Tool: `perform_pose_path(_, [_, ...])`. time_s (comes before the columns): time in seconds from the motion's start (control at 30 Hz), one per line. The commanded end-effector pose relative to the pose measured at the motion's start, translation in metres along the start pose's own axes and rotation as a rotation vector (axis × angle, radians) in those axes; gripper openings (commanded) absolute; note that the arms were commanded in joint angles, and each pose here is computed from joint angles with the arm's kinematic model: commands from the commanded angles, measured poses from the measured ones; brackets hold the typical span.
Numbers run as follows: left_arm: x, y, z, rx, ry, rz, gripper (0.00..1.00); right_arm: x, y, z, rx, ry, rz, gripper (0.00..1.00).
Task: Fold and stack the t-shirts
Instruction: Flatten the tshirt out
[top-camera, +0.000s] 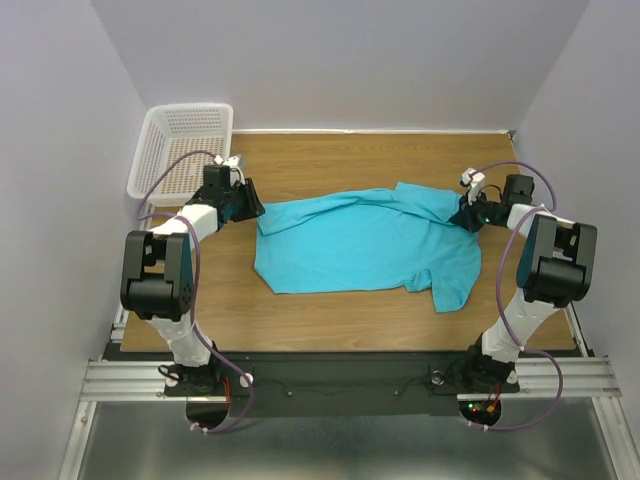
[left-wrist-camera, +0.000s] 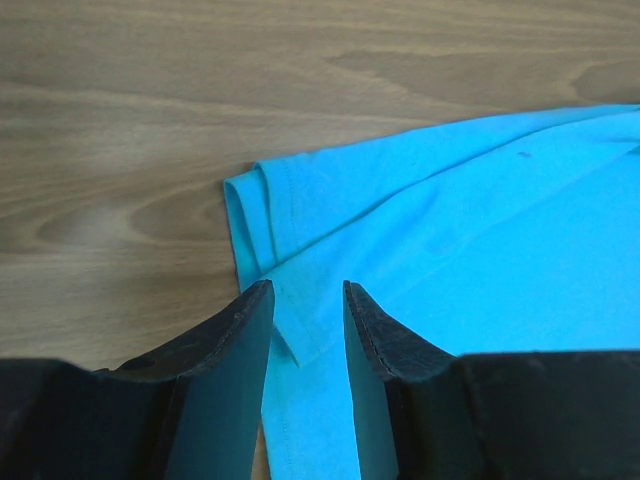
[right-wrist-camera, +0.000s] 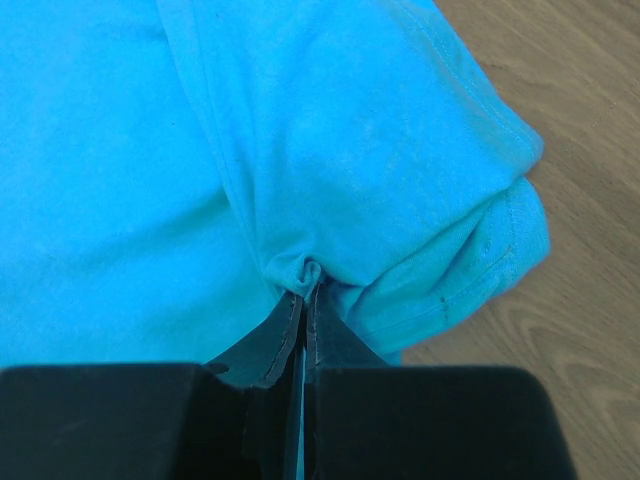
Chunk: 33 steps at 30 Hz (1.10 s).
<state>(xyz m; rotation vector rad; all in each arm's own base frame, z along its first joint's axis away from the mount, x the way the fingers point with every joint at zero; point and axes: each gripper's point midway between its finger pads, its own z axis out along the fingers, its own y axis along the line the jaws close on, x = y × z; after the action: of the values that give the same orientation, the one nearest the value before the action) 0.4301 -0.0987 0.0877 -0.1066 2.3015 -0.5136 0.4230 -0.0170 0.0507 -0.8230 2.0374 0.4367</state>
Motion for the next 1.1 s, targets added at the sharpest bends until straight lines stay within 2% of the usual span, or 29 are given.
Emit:
perform_pose_path(0.0, [0.007, 0.007, 0.005, -0.04, 0.05, -0.009, 0.45, -0.014, -0.007, -0.009, 0.024, -0.021, -0.033, 0.01])
perform_pose_path(0.37, [0.016, 0.02, 0.022, -0.086, 0.106, -0.036, 0.44, -0.014, -0.007, -0.008, 0.017, -0.023, -0.025, 0.01])
perform_pose_path(0.53, [0.02, 0.018, 0.023, -0.065, 0.119, -0.031, 0.38, -0.014, -0.007, -0.008, 0.016, -0.024, -0.022, 0.01])
perform_pose_path(0.8, [0.024, 0.014, 0.027, -0.038, 0.136, -0.033, 0.36, -0.016, -0.008, -0.008, 0.016, -0.027, -0.02, 0.01])
perform_pose_path(1.07, [0.021, 0.011, 0.03, -0.016, 0.138, -0.022, 0.16, -0.016, -0.007, -0.008, 0.016, -0.028, -0.022, 0.01])
